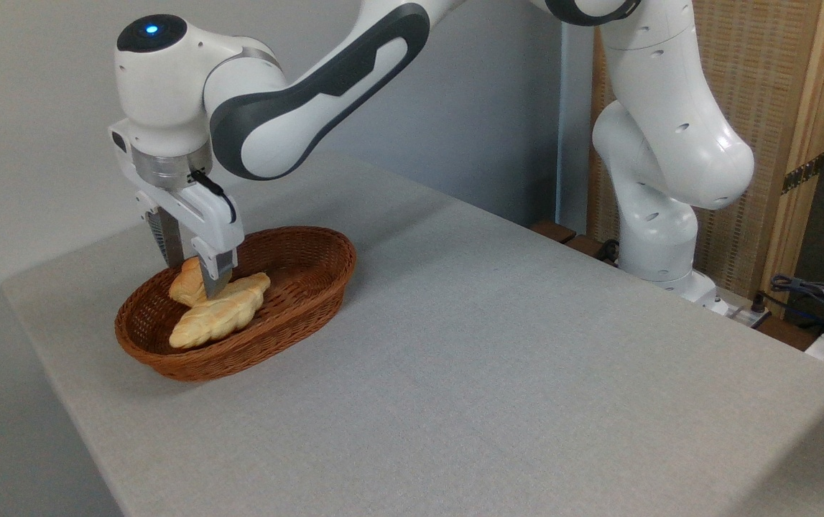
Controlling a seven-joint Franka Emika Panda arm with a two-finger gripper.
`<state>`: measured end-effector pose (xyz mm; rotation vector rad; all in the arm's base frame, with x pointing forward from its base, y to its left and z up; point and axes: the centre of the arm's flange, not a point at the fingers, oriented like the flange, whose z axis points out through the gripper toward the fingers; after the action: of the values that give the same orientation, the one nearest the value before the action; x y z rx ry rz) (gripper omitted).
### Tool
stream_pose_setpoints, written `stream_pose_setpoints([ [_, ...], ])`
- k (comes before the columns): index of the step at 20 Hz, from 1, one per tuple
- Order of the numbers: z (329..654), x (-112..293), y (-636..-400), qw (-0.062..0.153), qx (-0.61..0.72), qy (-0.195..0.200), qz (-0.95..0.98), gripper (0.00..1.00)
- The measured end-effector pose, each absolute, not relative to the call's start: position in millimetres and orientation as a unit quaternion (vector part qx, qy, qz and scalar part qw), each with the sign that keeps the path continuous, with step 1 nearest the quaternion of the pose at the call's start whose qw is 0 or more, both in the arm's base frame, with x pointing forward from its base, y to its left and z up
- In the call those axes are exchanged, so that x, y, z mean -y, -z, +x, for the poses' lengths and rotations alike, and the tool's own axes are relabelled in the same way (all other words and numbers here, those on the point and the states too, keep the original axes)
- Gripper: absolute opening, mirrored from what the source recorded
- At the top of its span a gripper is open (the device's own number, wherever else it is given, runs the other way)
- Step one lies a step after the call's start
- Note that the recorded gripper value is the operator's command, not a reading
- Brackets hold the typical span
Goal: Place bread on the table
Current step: 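Close the gripper on one bread roll and lift it, then carry the held bread roll out of the basket and lower it onto the table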
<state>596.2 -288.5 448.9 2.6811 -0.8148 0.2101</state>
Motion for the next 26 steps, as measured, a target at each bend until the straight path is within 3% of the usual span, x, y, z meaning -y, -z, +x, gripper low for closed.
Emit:
stream_pose_setpoints([
  [9,598.8,285.2,-452.6,0.165,0.283,-0.078,0.941,0.39],
  [16,607.9,250.8,-492.9,0.155,0.261,-0.114,0.946,0.41],
  [19,607.1,216.2,-515.4,0.144,0.255,-0.111,0.95,0.45],
  [23,600.2,140.3,-541.3,0.127,0.289,-0.082,0.945,0.48],
  [26,601.9,92.9,-542.3,0.113,0.302,-0.075,0.944,0.55],
])
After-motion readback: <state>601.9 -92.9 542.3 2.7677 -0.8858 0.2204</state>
